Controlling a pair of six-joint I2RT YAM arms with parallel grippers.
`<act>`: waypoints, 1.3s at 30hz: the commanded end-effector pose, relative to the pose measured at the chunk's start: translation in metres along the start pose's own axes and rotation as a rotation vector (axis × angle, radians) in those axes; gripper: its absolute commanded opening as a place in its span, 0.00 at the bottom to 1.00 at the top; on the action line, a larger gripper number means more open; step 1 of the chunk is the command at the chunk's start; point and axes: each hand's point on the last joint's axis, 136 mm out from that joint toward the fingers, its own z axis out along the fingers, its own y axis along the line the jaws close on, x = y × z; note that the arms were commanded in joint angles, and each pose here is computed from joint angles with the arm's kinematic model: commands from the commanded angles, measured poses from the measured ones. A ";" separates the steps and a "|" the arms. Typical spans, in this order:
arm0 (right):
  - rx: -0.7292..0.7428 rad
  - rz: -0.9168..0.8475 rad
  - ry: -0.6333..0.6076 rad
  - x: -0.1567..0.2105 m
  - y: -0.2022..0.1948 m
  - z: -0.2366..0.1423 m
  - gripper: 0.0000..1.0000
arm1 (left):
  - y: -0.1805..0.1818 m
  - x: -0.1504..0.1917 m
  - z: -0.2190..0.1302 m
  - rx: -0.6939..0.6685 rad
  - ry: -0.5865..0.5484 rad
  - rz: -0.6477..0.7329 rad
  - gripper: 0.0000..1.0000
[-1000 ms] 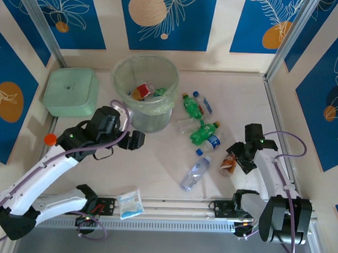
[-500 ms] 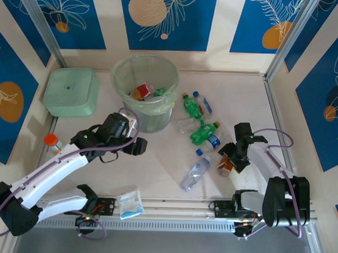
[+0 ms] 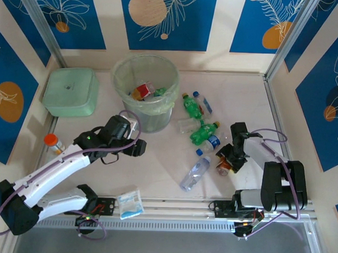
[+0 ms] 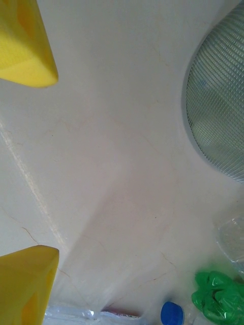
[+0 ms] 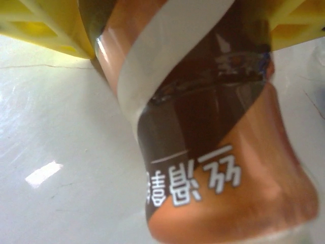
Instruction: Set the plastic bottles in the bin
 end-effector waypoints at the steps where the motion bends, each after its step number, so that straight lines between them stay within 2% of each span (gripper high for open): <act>1: -0.038 -0.005 0.017 0.002 0.009 -0.002 0.67 | -0.001 -0.009 -0.009 -0.005 -0.036 -0.009 0.81; 12: -0.097 -0.043 -0.130 -0.007 0.020 -0.063 0.62 | 0.001 -0.008 -0.010 -0.014 -0.037 -0.012 0.81; 24: -0.317 -0.136 -0.275 -0.003 0.048 -0.134 0.61 | 0.002 -0.003 -0.008 -0.011 -0.031 -0.034 0.81; 39: -0.475 -0.330 -0.404 0.013 0.109 -0.208 0.61 | 0.002 -0.001 -0.005 -0.006 -0.035 -0.046 0.81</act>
